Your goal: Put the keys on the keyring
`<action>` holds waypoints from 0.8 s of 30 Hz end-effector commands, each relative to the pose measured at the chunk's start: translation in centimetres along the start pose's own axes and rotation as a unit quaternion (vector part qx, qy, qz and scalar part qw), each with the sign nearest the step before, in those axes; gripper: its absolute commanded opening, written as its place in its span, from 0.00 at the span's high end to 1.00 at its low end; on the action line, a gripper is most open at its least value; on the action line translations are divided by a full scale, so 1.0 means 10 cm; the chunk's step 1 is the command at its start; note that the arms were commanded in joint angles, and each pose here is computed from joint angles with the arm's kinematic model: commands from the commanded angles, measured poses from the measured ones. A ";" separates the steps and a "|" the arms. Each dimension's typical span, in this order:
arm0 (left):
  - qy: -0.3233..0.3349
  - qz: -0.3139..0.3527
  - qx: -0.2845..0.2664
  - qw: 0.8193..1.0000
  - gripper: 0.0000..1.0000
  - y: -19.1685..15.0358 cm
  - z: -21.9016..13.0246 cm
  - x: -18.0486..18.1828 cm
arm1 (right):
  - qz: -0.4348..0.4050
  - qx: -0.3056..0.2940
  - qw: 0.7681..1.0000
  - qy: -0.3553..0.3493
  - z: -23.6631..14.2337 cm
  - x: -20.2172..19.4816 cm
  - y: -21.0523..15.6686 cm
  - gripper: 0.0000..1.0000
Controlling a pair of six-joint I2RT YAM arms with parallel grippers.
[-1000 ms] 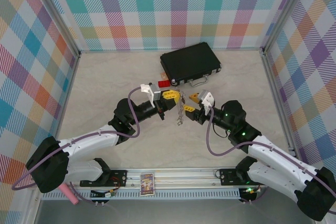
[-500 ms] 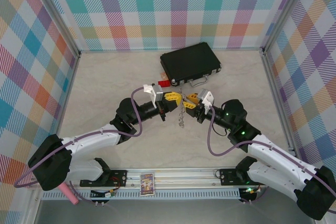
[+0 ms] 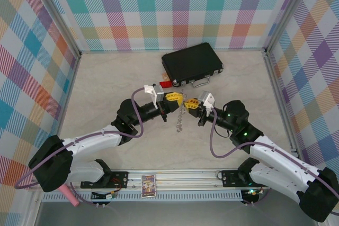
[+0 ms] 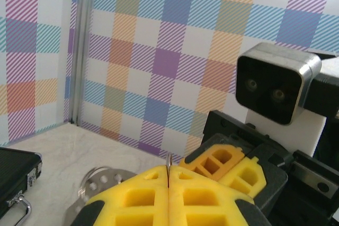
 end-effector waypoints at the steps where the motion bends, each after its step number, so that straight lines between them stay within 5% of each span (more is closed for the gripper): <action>1: -0.016 0.012 -0.048 0.999 1.00 0.23 0.03 -0.06 | -0.010 -0.005 1.000 0.028 0.00 0.06 0.09 0.96; 24: -0.037 0.009 -0.017 0.999 1.00 0.12 0.04 -0.09 | -0.018 -0.017 1.000 -0.007 -0.10 0.01 0.19 0.99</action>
Point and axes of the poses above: each hand's point on the last joint's axis, 136 mm out from that joint toward the fingers, its own z axis out along the fingers, its own x axis along the line the jaws close on, y = z × x, the point moved 6 cm from there along -z, back along the fingers, and after that the axes turned 1 degree about z, right-handed, at the moved point
